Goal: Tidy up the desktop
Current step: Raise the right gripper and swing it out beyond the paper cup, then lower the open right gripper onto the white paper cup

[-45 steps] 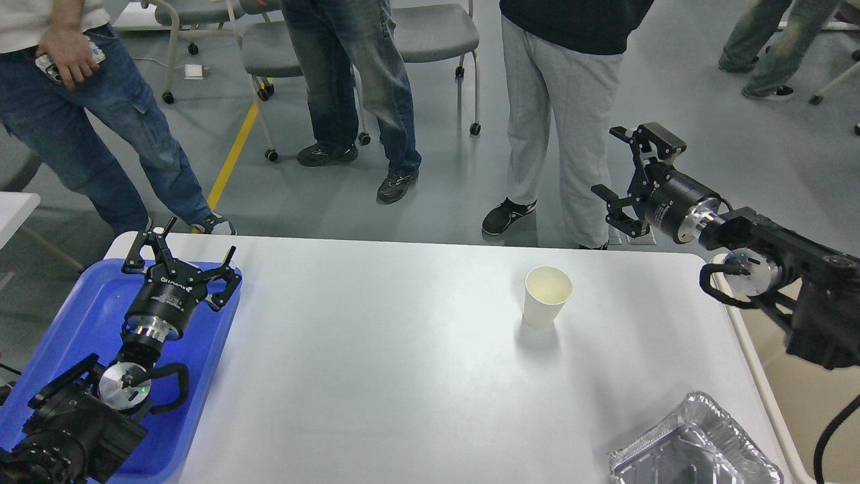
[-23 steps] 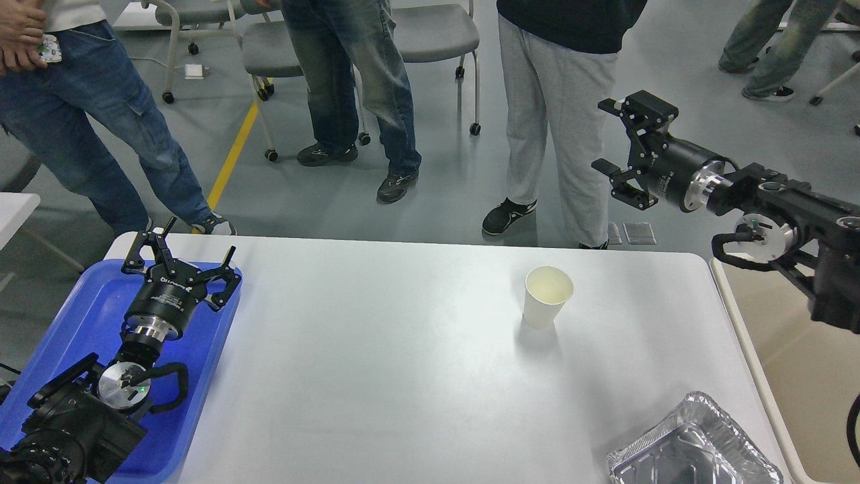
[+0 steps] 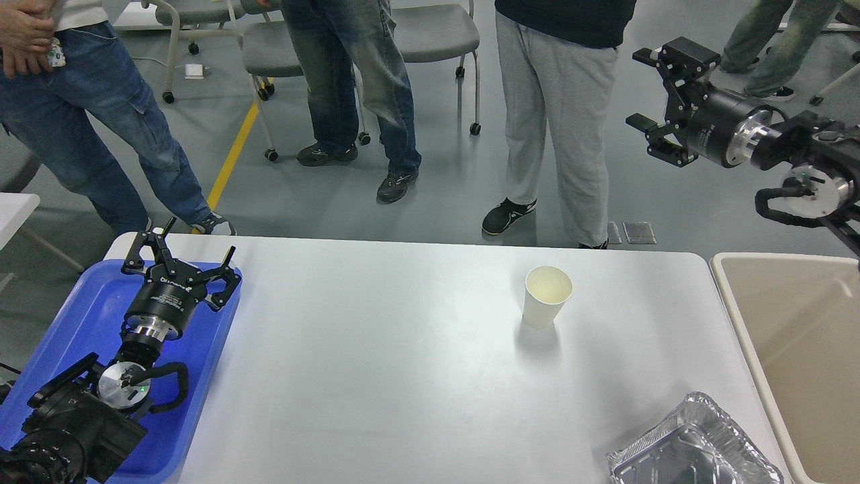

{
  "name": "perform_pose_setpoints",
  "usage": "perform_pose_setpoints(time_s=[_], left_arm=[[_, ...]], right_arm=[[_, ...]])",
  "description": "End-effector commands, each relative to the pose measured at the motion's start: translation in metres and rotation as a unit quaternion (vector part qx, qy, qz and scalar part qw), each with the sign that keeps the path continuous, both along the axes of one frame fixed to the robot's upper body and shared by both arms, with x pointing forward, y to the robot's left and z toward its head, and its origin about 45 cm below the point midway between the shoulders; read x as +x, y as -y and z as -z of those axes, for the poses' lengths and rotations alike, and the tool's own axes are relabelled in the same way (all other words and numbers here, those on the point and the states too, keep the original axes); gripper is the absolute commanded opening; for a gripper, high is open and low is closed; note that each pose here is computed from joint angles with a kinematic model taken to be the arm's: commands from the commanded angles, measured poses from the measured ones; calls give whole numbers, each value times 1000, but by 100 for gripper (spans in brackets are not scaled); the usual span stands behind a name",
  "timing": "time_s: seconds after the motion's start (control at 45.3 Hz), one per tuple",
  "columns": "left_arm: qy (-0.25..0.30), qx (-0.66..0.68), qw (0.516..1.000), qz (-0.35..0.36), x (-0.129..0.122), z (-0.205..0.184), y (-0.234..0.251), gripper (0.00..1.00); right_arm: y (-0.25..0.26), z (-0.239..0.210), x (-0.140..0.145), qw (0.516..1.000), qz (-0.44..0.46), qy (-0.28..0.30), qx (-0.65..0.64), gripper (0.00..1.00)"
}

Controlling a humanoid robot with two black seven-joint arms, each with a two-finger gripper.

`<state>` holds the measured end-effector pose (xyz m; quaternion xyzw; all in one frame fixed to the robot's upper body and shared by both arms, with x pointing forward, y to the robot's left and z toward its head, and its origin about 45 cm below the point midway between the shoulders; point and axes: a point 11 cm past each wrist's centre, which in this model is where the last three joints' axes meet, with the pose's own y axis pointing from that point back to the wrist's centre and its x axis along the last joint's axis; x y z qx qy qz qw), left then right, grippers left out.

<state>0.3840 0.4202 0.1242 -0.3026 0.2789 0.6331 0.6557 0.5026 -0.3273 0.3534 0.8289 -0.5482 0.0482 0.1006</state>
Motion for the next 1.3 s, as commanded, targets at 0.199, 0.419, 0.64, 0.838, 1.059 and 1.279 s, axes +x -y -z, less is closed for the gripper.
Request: perform_pose_setpoints(time_s=[0.199, 0.419, 0.64, 0.838, 1.059, 1.279], left_arm=[[0, 0, 1000, 0, 0, 0, 0, 100], [0, 0, 1000, 0, 0, 0, 0, 100], [0, 0, 1000, 0, 0, 0, 0, 100], [0, 0, 1000, 0, 0, 0, 0, 100], [0, 0, 1000, 0, 0, 0, 0, 100], [0, 0, 1000, 0, 0, 0, 0, 100]], right_arm=[[-10, -1, -2, 995, -33, 2, -91, 100], [-49, 16, -4, 976, -102, 4, -192, 100], [-84, 52, -11, 925, -178, -4, -336, 100], [-106, 90, -23, 864, -247, -17, -438, 100], [-110, 122, -31, 818, -280, -22, -502, 100], [-106, 150, -33, 798, -275, -21, -535, 100]])
